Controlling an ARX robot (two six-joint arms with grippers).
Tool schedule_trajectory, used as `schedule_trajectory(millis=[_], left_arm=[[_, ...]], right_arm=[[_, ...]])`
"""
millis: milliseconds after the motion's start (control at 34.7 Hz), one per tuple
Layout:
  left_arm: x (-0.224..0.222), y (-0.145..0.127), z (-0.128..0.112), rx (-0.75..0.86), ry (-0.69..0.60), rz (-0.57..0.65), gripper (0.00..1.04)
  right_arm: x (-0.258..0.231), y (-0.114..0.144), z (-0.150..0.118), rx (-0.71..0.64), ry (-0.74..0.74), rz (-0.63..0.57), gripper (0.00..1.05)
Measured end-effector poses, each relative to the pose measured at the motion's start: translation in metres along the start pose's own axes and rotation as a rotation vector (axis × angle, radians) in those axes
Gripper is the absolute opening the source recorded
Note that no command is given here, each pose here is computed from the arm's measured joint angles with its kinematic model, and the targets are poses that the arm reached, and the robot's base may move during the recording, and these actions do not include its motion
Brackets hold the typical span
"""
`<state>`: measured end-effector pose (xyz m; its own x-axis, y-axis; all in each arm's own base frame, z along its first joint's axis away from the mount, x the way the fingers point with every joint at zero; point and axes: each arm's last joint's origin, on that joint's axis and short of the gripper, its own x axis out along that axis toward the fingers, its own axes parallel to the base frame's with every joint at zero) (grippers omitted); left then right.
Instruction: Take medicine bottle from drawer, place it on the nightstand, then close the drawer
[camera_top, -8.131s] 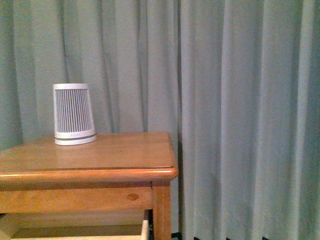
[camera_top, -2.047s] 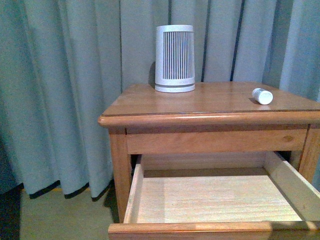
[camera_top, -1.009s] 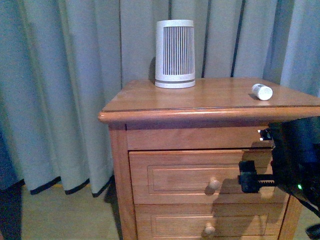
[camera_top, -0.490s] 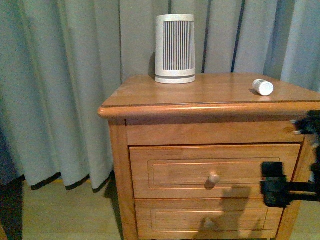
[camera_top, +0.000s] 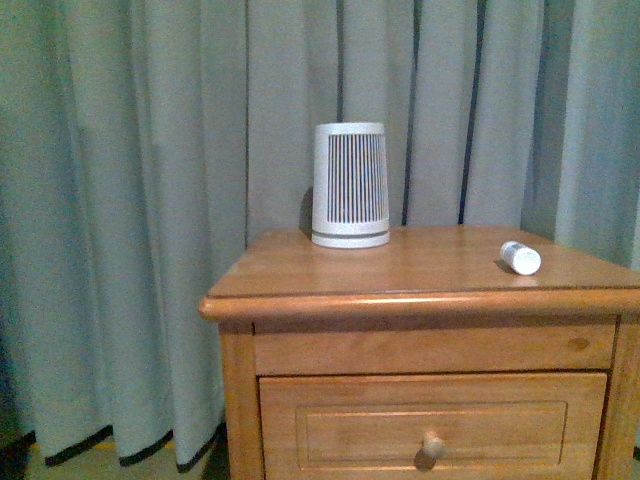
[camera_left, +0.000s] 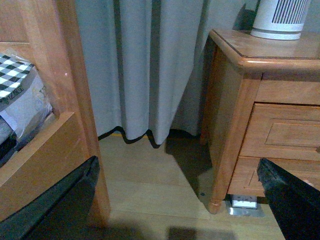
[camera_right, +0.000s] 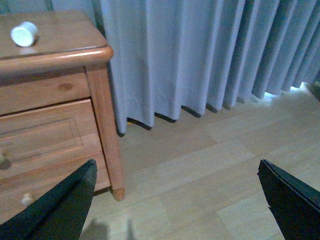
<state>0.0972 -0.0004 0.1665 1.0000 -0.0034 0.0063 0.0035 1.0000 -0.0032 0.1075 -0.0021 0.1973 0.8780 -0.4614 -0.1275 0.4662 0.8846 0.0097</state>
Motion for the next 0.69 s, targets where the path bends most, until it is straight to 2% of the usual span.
schedule_trajectory(millis=[173,231,259,404,692], left_arm=[[0.0,0.0,0.0,0.0,0.0,0.0,0.98],[0.0,0.0,0.0,0.0,0.0,0.0,0.98],[0.0,0.0,0.0,0.0,0.0,0.0,0.98],[0.0,0.0,0.0,0.0,0.0,0.0,0.98],[0.0,0.0,0.0,0.0,0.0,0.0,0.98]], right_arm=[[-0.008,-0.003,-0.003,0.011,-0.015,0.021,0.98],[-0.008,-0.003,-0.003,0.018,-0.034,0.085,0.95],[-0.007,-0.004,-0.004,0.02,-0.064,0.179,0.9],[-0.008,-0.002,-0.01,-0.018,-0.113,0.479,0.65],[-0.007,-0.002,-0.022,-0.033,-0.114,0.486,0.04]])
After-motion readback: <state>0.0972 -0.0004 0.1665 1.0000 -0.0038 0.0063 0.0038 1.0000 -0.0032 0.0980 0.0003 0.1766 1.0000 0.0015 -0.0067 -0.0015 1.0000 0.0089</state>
